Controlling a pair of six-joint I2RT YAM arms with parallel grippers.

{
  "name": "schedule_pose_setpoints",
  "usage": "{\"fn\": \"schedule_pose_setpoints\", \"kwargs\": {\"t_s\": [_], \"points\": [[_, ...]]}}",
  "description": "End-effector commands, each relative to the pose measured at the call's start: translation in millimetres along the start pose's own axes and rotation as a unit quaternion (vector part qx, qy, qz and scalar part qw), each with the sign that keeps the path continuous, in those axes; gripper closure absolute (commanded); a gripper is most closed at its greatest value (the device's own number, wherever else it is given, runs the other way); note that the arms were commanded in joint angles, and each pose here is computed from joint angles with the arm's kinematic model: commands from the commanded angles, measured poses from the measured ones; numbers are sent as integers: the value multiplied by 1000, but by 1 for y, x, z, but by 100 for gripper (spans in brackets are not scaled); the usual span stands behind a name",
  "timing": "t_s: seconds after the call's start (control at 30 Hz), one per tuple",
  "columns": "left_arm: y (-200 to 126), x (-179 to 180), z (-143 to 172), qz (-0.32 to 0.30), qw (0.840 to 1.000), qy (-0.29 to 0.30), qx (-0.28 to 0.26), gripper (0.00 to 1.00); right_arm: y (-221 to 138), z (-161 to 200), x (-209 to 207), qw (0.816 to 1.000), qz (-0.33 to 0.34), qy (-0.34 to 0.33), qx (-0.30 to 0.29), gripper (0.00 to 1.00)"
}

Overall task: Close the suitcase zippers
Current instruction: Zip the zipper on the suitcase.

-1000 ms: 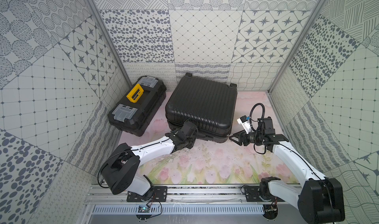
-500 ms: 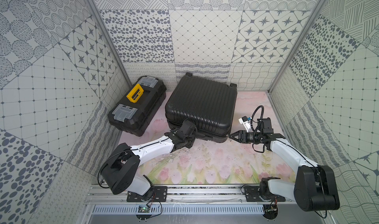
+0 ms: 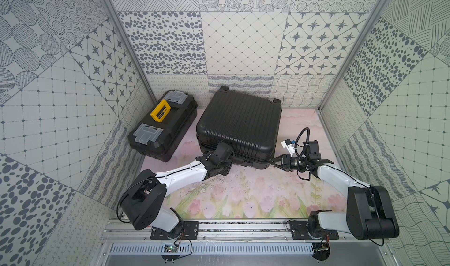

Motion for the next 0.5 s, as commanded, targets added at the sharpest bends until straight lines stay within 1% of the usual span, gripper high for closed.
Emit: {"fn": "schedule_pose_setpoints", "kwargs": {"t_s": [0.0,0.07,0.13,0.33,0.47], "points": [[-13,-55,13,151,987,36,32,100,5,0,2,1000,-30,-6,4,70],[-14,-55,12,152,987,36,32,100,6,1,2,999,-31,-5,7,76],[-13,-55,12,151,987,36,32,100,6,2,1,999,-31,-3,8,84],[-14,-54,11,148,988,36,31,100,1,-1,8,999,-21,-31,-3,99],[-16,-53,10,139,989,32,25,100,-7,5,20,997,15,-77,-12,100]]}}
Point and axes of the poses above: each gripper's point midway between its finger pads, its own y axis out along the fingers, its own x axis along the line the jaws close on, z = x × y, the point moved 9 cm from there along -y, back along the fingers, and after that the axes turned 5 degrees about -y, right-handed, at the moved point
